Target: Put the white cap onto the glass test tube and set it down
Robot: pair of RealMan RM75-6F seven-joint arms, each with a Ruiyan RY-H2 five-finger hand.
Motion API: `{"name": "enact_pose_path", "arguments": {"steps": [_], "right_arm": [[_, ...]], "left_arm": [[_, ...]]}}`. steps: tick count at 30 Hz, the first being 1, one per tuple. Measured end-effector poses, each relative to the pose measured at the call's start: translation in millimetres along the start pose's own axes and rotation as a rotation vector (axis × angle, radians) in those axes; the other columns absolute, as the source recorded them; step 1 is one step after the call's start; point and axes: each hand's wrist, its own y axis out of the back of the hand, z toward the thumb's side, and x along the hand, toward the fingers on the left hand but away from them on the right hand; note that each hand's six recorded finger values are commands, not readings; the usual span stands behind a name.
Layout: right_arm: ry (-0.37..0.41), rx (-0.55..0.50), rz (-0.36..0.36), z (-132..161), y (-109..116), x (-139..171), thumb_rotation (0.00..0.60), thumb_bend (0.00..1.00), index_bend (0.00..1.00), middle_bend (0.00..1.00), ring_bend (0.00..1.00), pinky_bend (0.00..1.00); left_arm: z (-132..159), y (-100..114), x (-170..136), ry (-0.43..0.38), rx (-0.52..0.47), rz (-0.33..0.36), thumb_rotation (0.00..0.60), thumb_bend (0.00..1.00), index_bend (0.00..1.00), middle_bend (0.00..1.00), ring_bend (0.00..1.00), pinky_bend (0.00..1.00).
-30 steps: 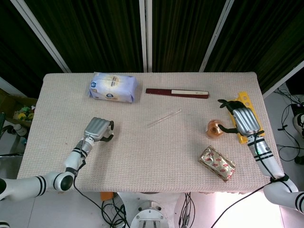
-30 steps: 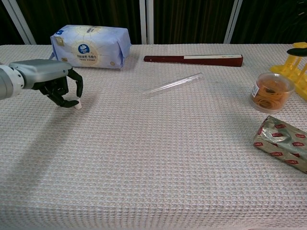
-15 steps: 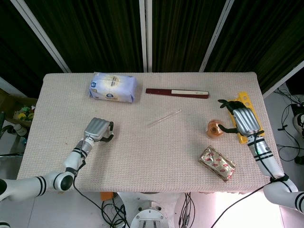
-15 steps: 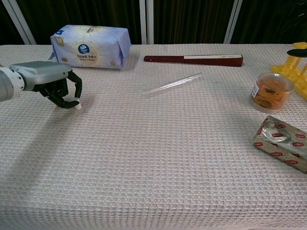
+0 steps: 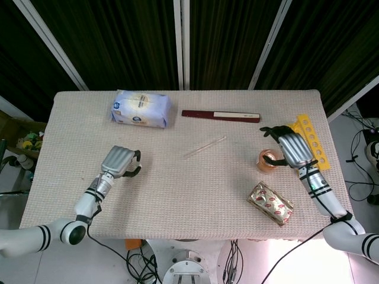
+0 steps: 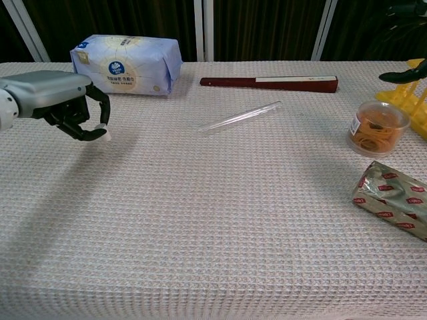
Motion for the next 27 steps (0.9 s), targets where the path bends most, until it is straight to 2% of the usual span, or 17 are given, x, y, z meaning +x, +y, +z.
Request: {"name": "enact_pose_path", "arguments": {"steps": [7,11,17,23,27], "right_arm": [[0.127,0.123,0.126,47.5,-19.8,-48.1,0.6,0.21,0.31,0.36,0.22,0.24],[0.221,0.271,0.194,86.7,-39.0,-88.0,0.6,0.21,0.31,0.36,0.22,0.24],[0.287,0.452,0.23,121.1,-73.8,-127.8,0.6,0.21,0.35,0.37,0.22,0.24],[0.307,0.525,0.239,136.2,-103.7,-145.0,0.6,0.21,0.39,0.39,0.22,0.24],[0.318,0.557,0.221,138.7,-113.9,-149.6,0.6,0.21,0.42,0.4,0.23,0.24]], "left_arm": [[8.0,18.5,-26.0,-0.05,-0.016,0.124,0.49,0.48,0.62,0.95,0.9,1.0],[10.4,20.6,-39.3,-0.065,-0.043,0.155,0.488,0.47,0.62,0.95,0.89,1.0],[5.5,22.2,-46.0,-0.058,-0.074,0.172,0.488,0.48,0.62,0.95,0.89,1.0],[-1.7,19.9,-48.9,-0.046,-0.089,0.165,0.49,0.48,0.62,0.95,0.89,1.0],[-5.2,19.3,-50.0,-0.039,-0.099,0.165,0.488,0.48,0.62,0.95,0.89,1.0]]}}
